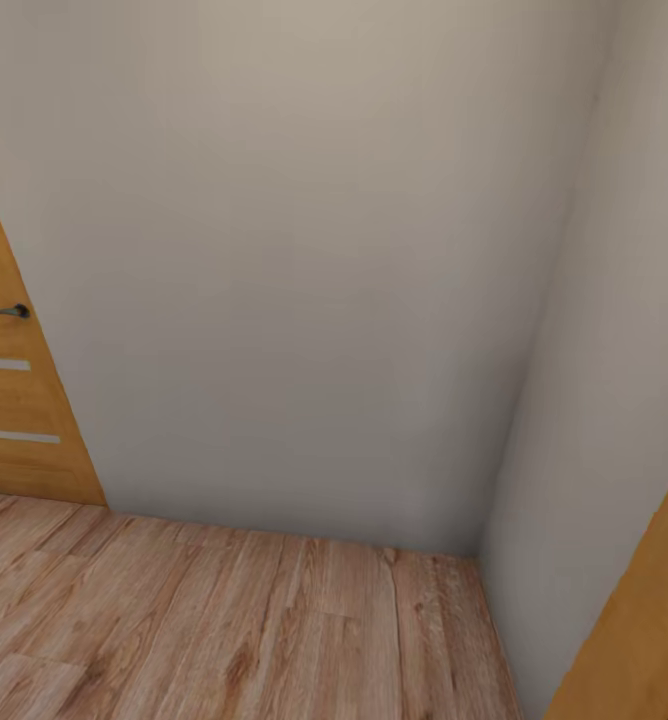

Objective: Move the two storage containers from the living room to the garage. In the garage, place one container on the floor and stack the other container on top of it (either order is fine).

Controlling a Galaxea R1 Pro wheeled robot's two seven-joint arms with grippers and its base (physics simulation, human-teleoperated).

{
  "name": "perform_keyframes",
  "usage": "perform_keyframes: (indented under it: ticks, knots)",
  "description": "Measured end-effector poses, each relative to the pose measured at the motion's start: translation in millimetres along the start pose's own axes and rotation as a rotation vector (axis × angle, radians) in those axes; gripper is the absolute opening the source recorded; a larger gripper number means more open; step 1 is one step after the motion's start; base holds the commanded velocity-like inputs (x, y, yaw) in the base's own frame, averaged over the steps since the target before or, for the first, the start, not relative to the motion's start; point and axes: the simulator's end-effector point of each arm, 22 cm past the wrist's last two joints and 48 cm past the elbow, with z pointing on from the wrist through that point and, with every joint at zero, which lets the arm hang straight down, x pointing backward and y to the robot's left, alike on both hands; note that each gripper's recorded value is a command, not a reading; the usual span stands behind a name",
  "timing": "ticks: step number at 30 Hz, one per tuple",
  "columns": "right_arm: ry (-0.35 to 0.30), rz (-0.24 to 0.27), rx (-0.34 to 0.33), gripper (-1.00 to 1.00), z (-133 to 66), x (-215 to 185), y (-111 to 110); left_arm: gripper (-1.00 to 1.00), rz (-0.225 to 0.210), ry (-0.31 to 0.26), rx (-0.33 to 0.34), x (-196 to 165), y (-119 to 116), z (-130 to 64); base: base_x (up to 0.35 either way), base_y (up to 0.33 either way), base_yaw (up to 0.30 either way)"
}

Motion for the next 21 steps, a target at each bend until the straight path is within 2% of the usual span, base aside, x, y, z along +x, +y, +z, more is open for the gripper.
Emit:
perform_keyframes:
  ticks: [8,14,18,21]
  knots:
    - [0.003,-0.003,0.007,1.0,0.2,1.8,-5.7,1.0,0.0,0.0,0.0,0.1,0.0,0.0,0.32,0.0,0.0]
    - [0.008,-0.004,0.002,1.0,0.0,2.1,-1.8,1.0,0.0,0.0,0.0,-0.1,0.0,0.0,0.32,0.0,0.0]
    - [0.005,-0.002,-0.001,1.0,0.0,1.0,0.8,1.0,-0.001,0.0,0.0,0.1,0.1,0.0,0.311,0.0,0.161]
    - [0.006,-0.002,-0.002,1.0,0.1,1.0,1.2,1.0,-0.002,0.0,0.0,0.0,0.1,0.0,0.14,0.0,0.25]
